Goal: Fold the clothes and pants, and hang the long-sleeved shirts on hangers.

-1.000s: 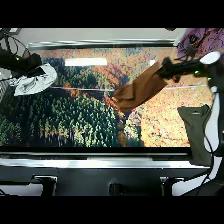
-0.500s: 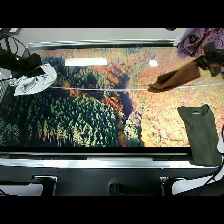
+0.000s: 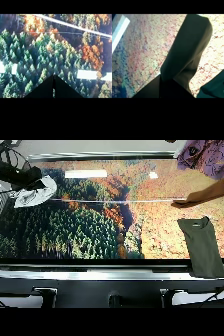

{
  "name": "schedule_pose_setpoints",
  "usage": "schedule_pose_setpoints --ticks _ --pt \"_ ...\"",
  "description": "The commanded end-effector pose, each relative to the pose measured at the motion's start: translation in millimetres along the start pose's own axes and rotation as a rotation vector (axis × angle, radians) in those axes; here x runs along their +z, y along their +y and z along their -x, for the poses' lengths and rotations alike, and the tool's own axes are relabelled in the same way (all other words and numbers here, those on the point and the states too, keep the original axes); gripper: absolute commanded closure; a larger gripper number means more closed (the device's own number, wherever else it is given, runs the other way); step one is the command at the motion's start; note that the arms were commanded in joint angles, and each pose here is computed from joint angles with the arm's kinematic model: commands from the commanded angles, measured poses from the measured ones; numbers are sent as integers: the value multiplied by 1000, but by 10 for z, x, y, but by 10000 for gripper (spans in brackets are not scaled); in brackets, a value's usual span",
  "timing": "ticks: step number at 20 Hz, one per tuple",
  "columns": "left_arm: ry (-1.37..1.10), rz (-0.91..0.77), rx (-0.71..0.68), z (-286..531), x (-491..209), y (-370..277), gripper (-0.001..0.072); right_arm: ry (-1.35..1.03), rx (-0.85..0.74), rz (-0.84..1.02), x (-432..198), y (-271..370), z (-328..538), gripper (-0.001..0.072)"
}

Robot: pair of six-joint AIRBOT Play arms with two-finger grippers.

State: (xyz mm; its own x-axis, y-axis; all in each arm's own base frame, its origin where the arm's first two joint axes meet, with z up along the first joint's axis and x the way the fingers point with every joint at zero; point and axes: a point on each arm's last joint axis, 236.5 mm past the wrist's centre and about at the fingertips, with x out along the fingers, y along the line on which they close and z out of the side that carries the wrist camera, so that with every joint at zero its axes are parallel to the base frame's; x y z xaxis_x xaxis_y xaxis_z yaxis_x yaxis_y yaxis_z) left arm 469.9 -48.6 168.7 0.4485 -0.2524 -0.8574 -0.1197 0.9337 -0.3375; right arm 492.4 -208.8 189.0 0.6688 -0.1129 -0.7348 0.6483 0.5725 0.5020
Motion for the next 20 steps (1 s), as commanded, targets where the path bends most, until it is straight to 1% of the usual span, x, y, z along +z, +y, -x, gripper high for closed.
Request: schedule_pose_setpoints --ticks 1,6,9,13,20 --pt "18 -1 4 0 -43 8 693 16 -131 9 -48 -303 138 686" --pt "24 -1 5 0 -57 11 692 111 -277 13 -278 -629 284 686" --pt "35 -1 8 1 -84 18 692 179 -361 89 -421 -850 362 685" --pt "37 -1 8 1 -88 18 692 201 -529 118 -601 -1337 513 685" --pt "37 -1 9 0 -87 20 692 236 -618 -21 -876 -2053 748 687"
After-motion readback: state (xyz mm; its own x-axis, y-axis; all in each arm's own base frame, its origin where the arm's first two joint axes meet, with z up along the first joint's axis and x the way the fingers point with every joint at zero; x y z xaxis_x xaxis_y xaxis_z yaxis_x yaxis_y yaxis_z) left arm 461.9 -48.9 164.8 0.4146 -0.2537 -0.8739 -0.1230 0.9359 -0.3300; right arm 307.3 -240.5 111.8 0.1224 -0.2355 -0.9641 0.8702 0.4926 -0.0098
